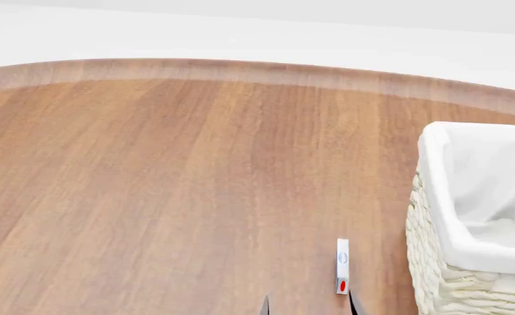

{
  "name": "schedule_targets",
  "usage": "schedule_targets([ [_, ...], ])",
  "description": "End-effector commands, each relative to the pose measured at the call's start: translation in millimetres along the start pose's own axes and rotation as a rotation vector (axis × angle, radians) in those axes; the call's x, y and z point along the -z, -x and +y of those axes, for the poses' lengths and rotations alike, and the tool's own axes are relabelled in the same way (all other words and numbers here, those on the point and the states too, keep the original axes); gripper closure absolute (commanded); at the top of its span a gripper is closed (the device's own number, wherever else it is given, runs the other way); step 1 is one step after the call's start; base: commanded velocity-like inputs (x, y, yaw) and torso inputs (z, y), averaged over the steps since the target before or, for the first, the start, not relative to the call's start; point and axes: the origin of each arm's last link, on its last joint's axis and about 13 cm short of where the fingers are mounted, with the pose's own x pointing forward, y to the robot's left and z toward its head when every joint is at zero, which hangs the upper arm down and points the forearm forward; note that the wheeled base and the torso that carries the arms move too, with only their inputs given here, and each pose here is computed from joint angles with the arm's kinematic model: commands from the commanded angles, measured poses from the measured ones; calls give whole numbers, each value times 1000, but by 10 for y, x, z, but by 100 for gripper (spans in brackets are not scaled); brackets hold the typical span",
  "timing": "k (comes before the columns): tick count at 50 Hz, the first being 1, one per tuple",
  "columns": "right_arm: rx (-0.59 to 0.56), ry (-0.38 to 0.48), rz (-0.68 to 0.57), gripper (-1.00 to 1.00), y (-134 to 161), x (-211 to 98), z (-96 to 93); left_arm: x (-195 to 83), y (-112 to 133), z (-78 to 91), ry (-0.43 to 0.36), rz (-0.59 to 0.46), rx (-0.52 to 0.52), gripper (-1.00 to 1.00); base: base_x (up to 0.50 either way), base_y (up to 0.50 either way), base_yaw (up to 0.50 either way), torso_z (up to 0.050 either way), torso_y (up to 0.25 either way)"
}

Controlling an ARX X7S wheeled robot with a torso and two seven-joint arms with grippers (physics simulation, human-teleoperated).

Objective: Pick up the ketchup, and put it in the basket.

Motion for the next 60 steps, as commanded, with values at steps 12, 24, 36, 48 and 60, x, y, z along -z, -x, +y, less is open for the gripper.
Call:
schedule_targets([
  [12,-6,0,4,-100,-4,9,4,-13,-232,-24,13,-41,-12,-100,0,0,0,0,0],
  [24,-8,0,4,-100,6,4,6,9,-285,-7,-1,-46,-34,-100,0,0,0,0,0],
  [36,-10,0,4,-100,7,4,12,82,-392,-26,-7,-40,-29,-100,0,0,0,0,0],
  [48,-12,-2,5,-100,4,12,11,148,-426,3,-20,-32,-51,-100,0,0,0,0,0],
  [60,-13,-1,7,-100,3,19,9,182,-428,1,-33,-22,-69,-100,0,0,0,0,0],
])
